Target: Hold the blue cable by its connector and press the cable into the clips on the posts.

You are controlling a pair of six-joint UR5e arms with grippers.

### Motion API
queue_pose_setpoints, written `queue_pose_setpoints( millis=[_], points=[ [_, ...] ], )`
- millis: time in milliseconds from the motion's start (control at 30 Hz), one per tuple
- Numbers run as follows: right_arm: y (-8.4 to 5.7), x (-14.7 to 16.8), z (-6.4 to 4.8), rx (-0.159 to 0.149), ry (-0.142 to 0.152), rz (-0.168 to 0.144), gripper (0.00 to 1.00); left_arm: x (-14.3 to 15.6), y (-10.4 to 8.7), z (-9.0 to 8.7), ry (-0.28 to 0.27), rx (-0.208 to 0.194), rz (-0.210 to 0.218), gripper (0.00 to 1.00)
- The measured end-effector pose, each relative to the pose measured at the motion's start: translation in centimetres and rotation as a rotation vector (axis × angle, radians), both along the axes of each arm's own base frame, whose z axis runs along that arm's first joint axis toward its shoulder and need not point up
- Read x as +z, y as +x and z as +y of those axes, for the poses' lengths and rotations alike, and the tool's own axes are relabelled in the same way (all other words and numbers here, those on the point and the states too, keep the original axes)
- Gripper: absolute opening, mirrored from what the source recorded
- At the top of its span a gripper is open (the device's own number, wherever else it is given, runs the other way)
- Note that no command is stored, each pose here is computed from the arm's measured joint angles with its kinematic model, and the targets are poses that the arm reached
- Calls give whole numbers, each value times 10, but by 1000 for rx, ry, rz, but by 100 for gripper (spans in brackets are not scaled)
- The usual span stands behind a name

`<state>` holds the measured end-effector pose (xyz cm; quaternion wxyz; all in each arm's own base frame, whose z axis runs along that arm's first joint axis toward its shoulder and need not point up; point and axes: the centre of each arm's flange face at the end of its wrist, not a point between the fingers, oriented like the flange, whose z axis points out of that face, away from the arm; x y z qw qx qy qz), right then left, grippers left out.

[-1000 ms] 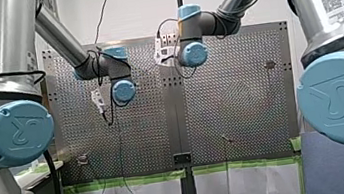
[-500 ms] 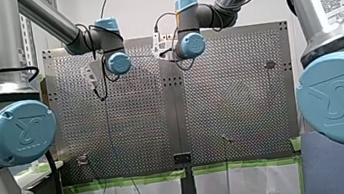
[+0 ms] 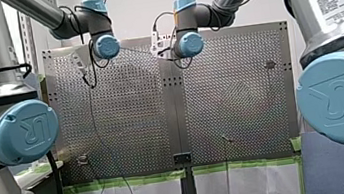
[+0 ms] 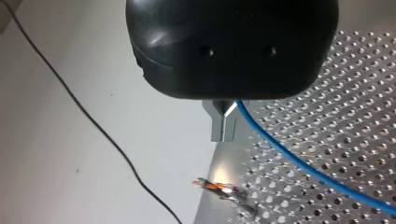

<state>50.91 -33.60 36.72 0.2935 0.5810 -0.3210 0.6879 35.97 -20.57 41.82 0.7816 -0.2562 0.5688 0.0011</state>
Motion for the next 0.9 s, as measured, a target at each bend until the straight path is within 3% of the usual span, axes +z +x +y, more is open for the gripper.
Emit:
queue_pose_setpoints(
  millis=[267,600,900],
  points=[
    [11,3,-4,21,-9,-8,0,7,-10,7,17,0,32,0],
    [32,30,-6,69,-50,-52,0,-2,5,15,63,-3,127,0],
    [42,45,-9,82,-70,-80,0,2,19,35,43,-4,119,0]
  ],
)
